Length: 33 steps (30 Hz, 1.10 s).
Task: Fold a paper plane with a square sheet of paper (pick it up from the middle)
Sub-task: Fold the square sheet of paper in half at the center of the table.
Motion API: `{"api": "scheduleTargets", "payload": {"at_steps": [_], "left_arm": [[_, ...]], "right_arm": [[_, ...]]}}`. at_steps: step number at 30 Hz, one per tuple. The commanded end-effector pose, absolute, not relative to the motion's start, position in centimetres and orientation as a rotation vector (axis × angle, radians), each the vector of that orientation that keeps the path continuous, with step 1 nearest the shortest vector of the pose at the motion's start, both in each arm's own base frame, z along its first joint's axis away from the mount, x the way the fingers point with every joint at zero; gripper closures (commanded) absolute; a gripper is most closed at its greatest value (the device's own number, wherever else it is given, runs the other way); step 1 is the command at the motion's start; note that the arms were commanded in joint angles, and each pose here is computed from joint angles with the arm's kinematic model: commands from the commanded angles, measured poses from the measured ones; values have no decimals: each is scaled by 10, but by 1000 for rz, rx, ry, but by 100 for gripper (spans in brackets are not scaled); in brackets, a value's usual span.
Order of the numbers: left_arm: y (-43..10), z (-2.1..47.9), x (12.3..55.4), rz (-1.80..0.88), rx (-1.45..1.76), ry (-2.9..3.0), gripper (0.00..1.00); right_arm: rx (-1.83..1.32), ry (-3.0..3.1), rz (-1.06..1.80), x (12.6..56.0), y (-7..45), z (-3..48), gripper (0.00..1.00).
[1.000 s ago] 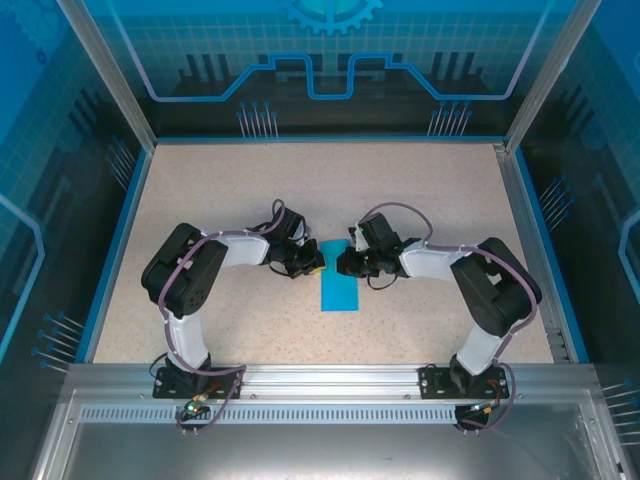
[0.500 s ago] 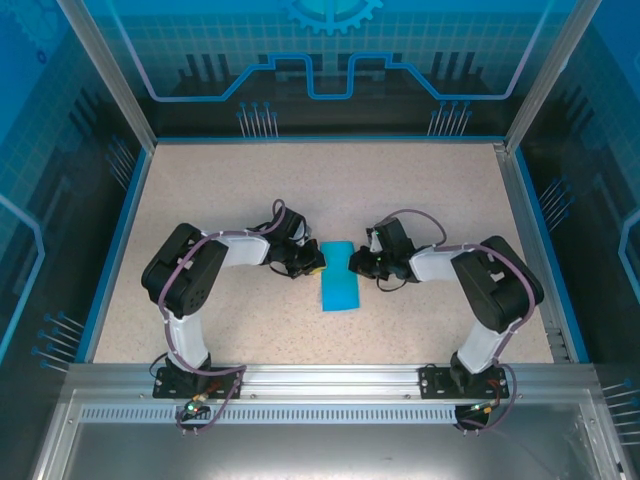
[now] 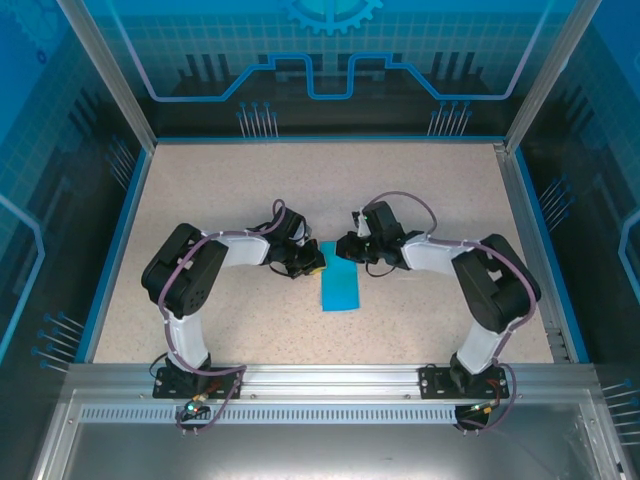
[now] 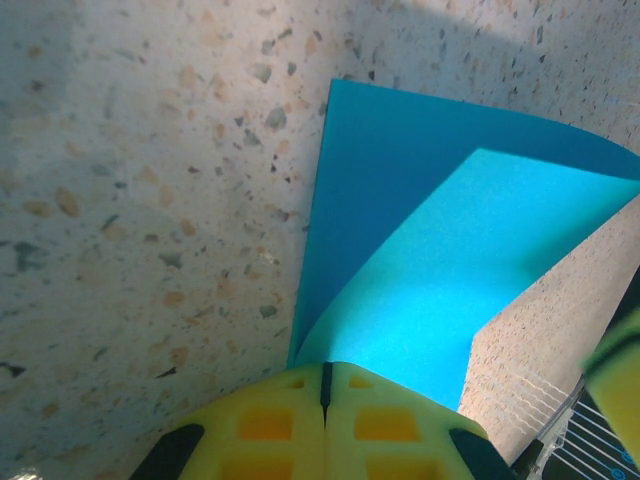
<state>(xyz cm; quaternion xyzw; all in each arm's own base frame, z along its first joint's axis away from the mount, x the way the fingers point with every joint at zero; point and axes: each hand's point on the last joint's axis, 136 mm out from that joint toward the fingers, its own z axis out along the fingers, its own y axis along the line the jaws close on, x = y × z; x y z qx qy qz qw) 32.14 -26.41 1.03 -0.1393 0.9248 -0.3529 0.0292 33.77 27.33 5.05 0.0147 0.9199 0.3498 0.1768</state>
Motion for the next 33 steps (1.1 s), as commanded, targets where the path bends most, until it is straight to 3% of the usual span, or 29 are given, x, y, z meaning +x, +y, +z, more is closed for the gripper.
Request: {"api": "scheduleTargets", "payload": {"at_steps": [1,17,26,33], "left_arm": [[-220,-54,265,-720,-578,3113,100],[-214,-59,258,-676,-587,3140,100],[-216,-54,261,-691,-581,3131,100],[-218,-49,264,-708,-570,3120,100]], "right_arm": [[56,2615,1028,346,276,41,88],[441,2610,844,375,208,-2,88],[255,2525,868,371,231,50,88],[179,2596,927,357,257,42,88]]}}
